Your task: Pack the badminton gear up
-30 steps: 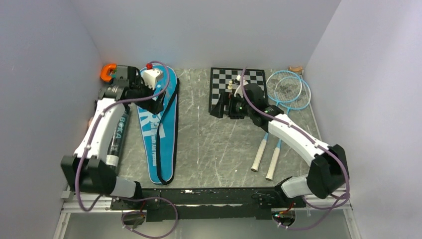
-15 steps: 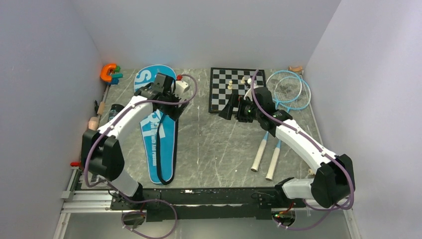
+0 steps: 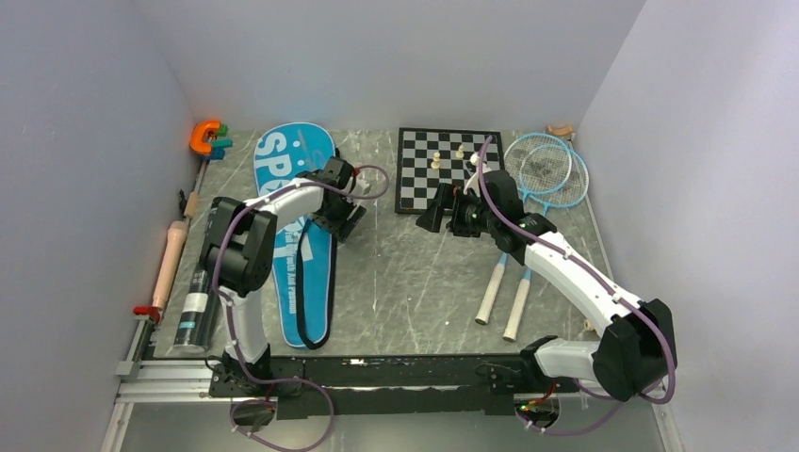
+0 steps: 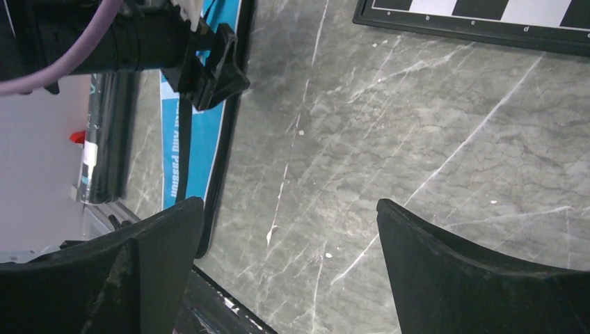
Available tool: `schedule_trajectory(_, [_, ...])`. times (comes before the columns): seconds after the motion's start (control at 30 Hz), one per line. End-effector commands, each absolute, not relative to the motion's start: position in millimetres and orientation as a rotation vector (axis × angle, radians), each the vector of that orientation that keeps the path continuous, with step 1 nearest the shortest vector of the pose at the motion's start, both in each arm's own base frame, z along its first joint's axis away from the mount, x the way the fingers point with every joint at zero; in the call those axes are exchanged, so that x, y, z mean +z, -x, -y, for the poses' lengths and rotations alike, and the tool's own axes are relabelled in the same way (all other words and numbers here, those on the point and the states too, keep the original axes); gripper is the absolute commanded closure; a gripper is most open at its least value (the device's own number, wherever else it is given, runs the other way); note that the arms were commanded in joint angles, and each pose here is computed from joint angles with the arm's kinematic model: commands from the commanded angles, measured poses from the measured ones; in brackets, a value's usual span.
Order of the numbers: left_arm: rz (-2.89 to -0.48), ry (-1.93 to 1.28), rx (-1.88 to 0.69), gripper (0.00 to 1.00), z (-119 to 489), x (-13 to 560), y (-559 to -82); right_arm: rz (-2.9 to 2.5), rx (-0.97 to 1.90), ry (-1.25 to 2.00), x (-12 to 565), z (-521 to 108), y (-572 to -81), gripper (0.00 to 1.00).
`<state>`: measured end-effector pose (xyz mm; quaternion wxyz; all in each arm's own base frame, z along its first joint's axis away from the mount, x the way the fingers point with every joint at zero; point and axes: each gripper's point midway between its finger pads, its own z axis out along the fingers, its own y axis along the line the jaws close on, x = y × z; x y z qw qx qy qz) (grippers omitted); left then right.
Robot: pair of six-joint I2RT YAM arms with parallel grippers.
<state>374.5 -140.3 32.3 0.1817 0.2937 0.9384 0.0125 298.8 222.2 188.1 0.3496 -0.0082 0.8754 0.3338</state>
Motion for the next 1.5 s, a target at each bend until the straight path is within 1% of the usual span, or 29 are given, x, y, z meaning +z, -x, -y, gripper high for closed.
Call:
schedule_trajectory(0.0, [-2.624, -0.738, 0.011, 0.28, 144.7, 42.2, -402.2, -2.221, 0.883, 0.022, 198.0, -223.0, -302.2, 0.04])
schedule_trajectory(0.07, [-2.627, -0.722, -0.015, 0.32, 143.5, 41.9, -405.5, -2.225, 0.884, 0.029, 196.8, -223.9, -301.8, 0.04])
schedule_trajectory(0.3, [-2.647, -0.691, -0.086, 0.34, 136.9, 38.3, -405.4, -2.232, 0.893, 0.039, 195.0, -225.3, -301.8, 0.06])
schedule_trajectory(0.4, [-2.667, -0.691, -0.087, 0.38, 131.4, 29.7, -402.6, -2.237, 0.894, 0.042, 194.0, -226.0, -301.0, 0.07])
schedule_trajectory(0.47, [-2.676, -0.699, -0.091, 0.43, 130.1, 24.4, -400.9, -2.238, 0.894, 0.043, 194.5, -225.9, -301.1, 0.08])
schedule_trajectory(0.57, [-2.679, -0.708, -0.124, 0.55, 132.4, 21.3, -398.7, -2.236, 0.895, 0.047, 196.8, -225.9, -301.0, 0.11])
schedule_trajectory(0.67, [-2.687, -0.722, -0.146, 0.61, 134.7, 18.1, -396.8, -2.235, 0.895, 0.051, 198.6, -226.4, -301.0, 0.14])
schedule_trajectory(0.73, [-2.696, -0.734, -0.150, 0.63, 134.7, 14.4, -395.8, -2.235, 0.893, 0.052, 200.0, -225.9, -301.1, 0.17])
schedule_trajectory(0.77, [-2.698, -0.736, -0.149, 0.63, 134.7, 12.7, -395.5, -2.236, 0.892, 0.054, 200.3, -225.7, -301.0, 0.17])
schedule_trajectory(0.8, [-2.702, -0.736, -0.150, 0.60, 134.7, 11.2, -395.1, -2.235, 0.891, 0.056, 200.6, -225.9, -301.2, 0.18])
schedule_trajectory(0.9, [-2.708, -0.736, -0.163, 0.46, 136.4, 13.4, -395.0, -2.238, 0.891, 0.059, 200.6, -225.7, -300.4, 0.17])
schedule_trajectory(0.97, [-2.694, -0.733, -0.170, 0.39, 137.6, 17.0, -396.1, -2.236, 0.894, 0.061, 201.3, -225.9, -300.2, 0.17])
schedule_trajectory(1.0, [-2.693, -0.735, -0.168, 0.38, 137.4, 17.3, -396.2, -2.236, 0.898, 0.063, 200.9, -226.4, -299.9, 0.17])
schedule_trajectory(1.07, [-2.696, -0.739, -0.157, 0.39, 135.6, 16.1, -396.8, -2.238, 0.903, 0.065, 200.4, -227.3, -299.1, 0.17])
schedule_trajectory(1.13, [-2.703, -0.740, -0.150, 0.43, 133.8, 13.6, -396.1, -2.236, 0.902, 0.063, 200.1, -226.9, -299.3, 0.18])
schedule_trajectory(1.3, [-2.707, -0.739, -0.146, 0.58, 130.1, 9.5, -396.0, -2.239, 0.894, 0.066, 197.6, -225.0, -297.7, 0.22])
schedule_trajectory(1.37, [-2.706, -0.737, -0.133, 0.67, 128.7, 9.1, -397.4, -2.238, 0.887, 0.065, 197.2, -223.8, -297.3, 0.24])
schedule_trajectory(1.4, [-2.708, -0.735, -0.130, 0.69, 129.1, 9.7, -398.4, -2.237, 0.886, 0.064, 197.4, -223.4, -296.8, 0.24])
schedule_trajectory(1.47, [-2.719, -0.738, -0.108, 0.67, 129.0, 8.3, -398.6, -2.234, 0.883, 0.063, 198.1, -222.4, -296.3, 0.25])
